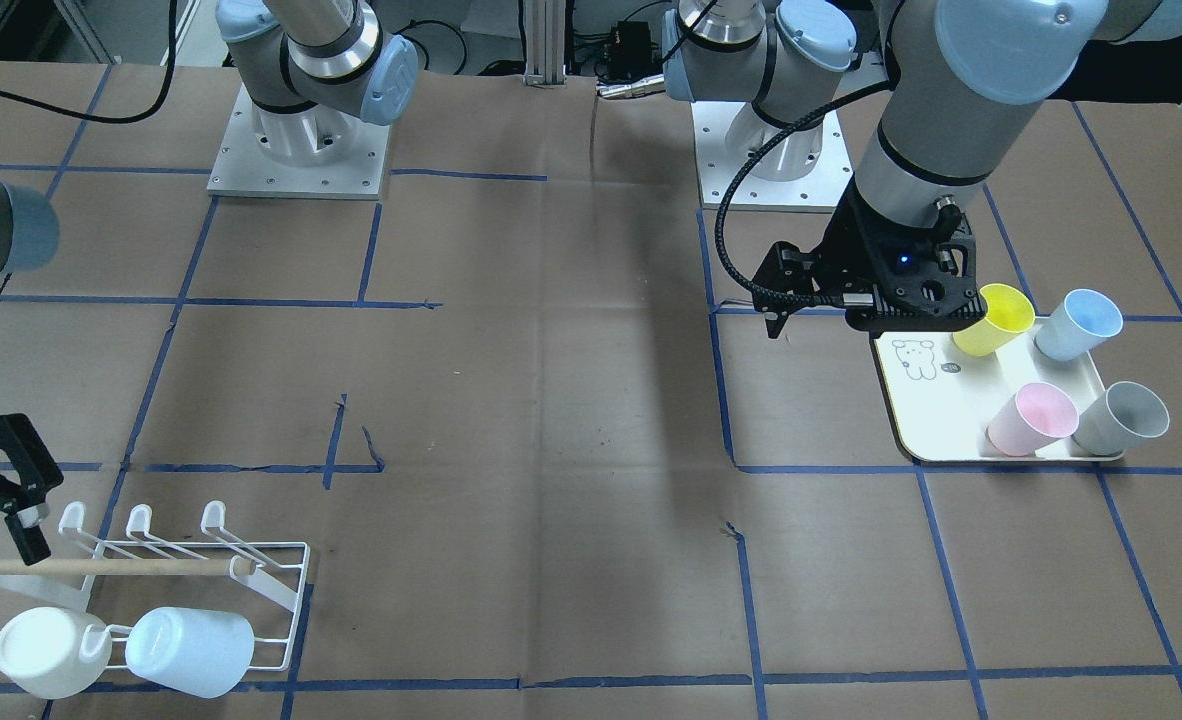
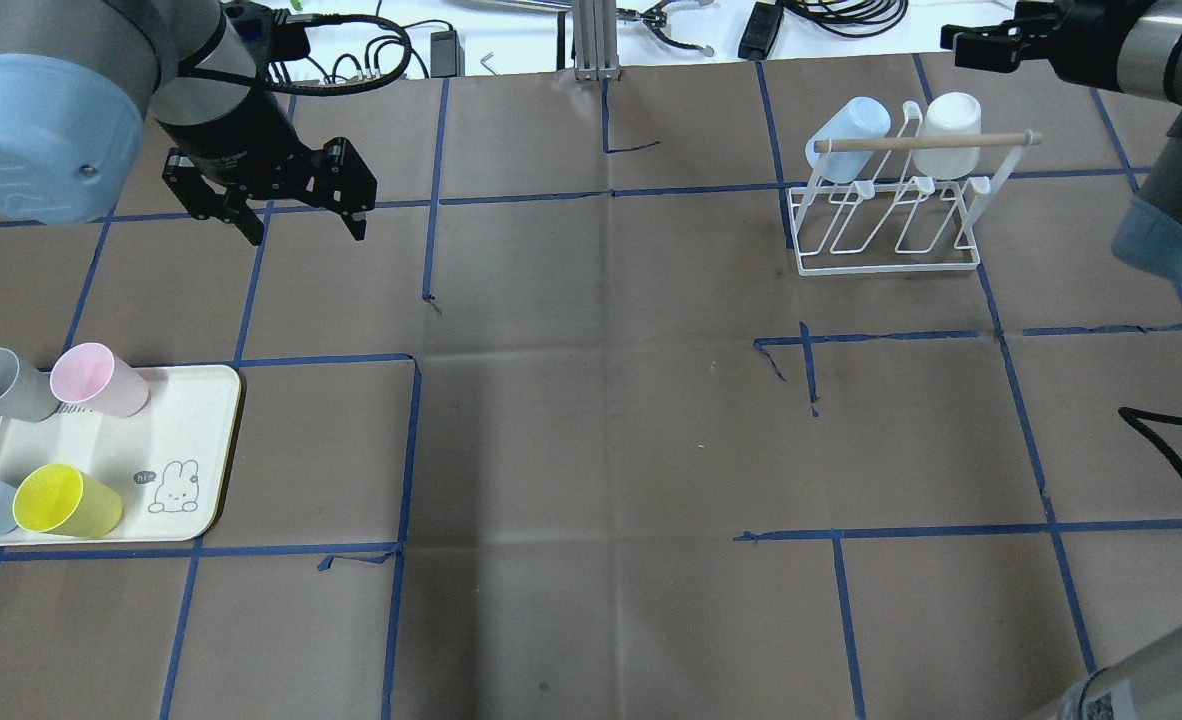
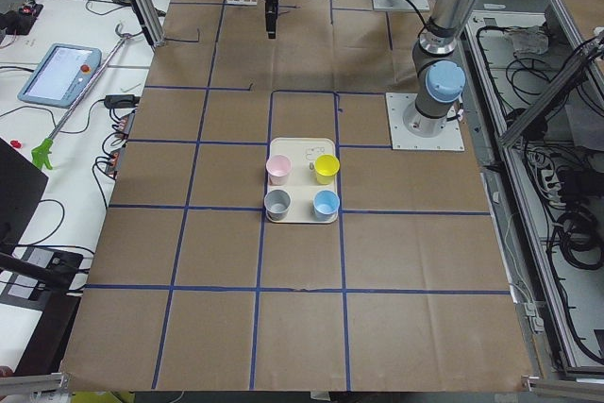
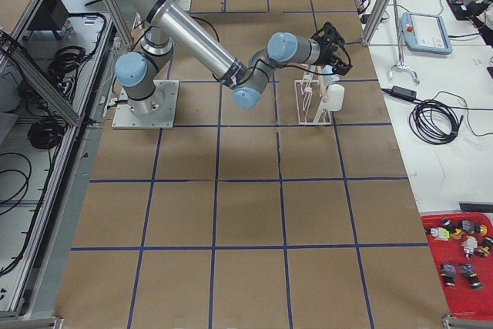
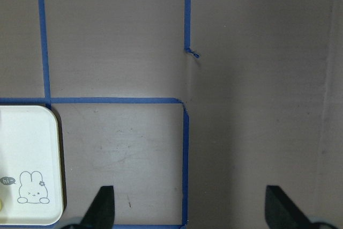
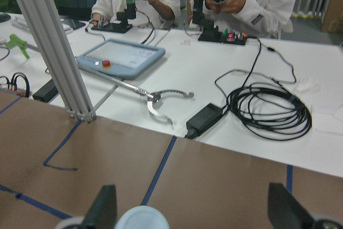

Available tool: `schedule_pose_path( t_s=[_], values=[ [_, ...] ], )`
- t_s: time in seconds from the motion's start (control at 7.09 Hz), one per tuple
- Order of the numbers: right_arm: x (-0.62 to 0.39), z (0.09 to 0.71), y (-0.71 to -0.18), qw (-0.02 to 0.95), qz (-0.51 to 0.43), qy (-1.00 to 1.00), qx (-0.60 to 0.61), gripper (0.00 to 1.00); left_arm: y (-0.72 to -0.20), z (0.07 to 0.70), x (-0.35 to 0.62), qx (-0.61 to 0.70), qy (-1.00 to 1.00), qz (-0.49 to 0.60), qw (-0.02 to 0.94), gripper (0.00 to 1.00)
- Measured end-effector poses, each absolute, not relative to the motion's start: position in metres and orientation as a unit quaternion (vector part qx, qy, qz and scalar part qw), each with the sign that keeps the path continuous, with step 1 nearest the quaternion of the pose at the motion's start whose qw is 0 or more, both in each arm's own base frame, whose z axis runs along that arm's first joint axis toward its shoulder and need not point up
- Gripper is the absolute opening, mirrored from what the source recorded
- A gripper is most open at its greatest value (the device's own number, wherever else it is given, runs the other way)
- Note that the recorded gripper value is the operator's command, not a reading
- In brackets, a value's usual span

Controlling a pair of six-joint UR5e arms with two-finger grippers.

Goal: Transfer IKEA cup to right arm and place on rack

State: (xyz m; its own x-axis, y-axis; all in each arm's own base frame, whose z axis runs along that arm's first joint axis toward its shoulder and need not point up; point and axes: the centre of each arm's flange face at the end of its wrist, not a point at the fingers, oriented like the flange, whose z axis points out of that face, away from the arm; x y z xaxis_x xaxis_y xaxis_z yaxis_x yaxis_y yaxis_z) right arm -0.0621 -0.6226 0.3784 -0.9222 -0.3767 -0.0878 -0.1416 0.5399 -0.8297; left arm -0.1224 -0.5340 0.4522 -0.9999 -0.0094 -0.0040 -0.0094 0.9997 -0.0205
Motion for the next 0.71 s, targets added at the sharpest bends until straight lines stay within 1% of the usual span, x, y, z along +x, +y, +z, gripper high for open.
schedule_pose_path(
  t_s=[0.42,0.71],
  values=[
    [0.001,0.398,-0.591,0.076,-0.286,0.947,-0.127,1.0,-0.534,0.451,-0.122,-0.007,1.0,-0.012,0.002,1.0],
    [0.068,0.41,-0.56,0.087,-0.165,0.976,-0.112,1.0,-0.533,0.45,-0.122,-0.008,1.0,-0.011,0.002,1.0]
  ],
)
